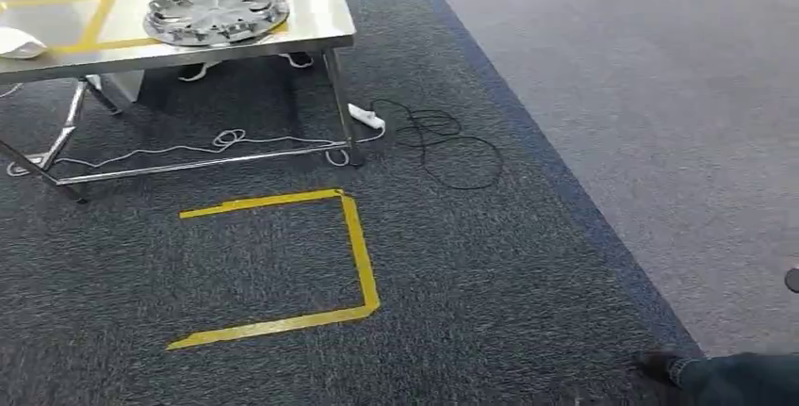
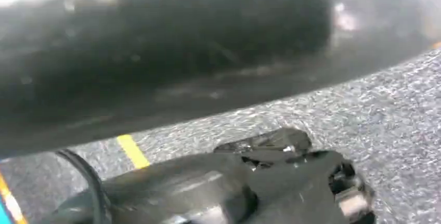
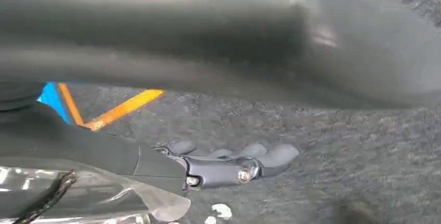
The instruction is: Take the parts from the cabinet and place them on the table.
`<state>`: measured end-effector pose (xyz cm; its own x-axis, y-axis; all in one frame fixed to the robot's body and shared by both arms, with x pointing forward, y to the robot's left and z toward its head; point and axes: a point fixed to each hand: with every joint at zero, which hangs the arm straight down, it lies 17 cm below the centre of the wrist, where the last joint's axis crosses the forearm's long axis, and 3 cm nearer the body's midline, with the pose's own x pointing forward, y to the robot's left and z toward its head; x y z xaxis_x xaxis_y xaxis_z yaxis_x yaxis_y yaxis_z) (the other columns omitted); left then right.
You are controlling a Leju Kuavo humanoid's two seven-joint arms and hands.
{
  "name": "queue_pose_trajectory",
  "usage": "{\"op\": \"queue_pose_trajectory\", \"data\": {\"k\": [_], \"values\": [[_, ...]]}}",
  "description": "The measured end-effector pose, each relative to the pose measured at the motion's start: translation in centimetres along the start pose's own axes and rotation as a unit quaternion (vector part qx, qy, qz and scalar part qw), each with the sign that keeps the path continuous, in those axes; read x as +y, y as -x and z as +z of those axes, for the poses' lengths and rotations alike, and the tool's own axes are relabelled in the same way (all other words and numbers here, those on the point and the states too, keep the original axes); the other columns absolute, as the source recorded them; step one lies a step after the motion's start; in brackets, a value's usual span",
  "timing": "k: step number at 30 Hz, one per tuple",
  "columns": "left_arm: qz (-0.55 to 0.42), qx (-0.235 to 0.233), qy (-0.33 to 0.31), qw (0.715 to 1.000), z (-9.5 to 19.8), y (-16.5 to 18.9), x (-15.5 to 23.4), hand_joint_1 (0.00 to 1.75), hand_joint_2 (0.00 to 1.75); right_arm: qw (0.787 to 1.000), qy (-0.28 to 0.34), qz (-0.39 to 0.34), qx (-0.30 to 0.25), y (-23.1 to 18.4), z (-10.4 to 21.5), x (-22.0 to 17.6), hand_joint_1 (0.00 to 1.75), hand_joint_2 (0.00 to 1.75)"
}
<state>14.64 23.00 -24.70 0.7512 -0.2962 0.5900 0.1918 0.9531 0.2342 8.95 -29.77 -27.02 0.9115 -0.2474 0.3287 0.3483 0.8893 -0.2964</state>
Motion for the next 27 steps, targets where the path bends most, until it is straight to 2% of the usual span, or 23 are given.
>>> {"op": "queue_pose_trajectory", "data": {"k": [16,27], "values": [[0.001,-0.017,-0.005,1.0,-0.6,-1.4,0.6,0.0,0.0,1.0,-0.008,-0.016,-0.013,-1.0,0.0,0.4,0.0,0.0],[0.002,-0.015,-0.008,1.0,-0.7,-1.3,0.9,0.0,0.0,1.0,-0.001,-0.023,0.007,0.1,0.0,-0.1,0.0,0.0]]}}
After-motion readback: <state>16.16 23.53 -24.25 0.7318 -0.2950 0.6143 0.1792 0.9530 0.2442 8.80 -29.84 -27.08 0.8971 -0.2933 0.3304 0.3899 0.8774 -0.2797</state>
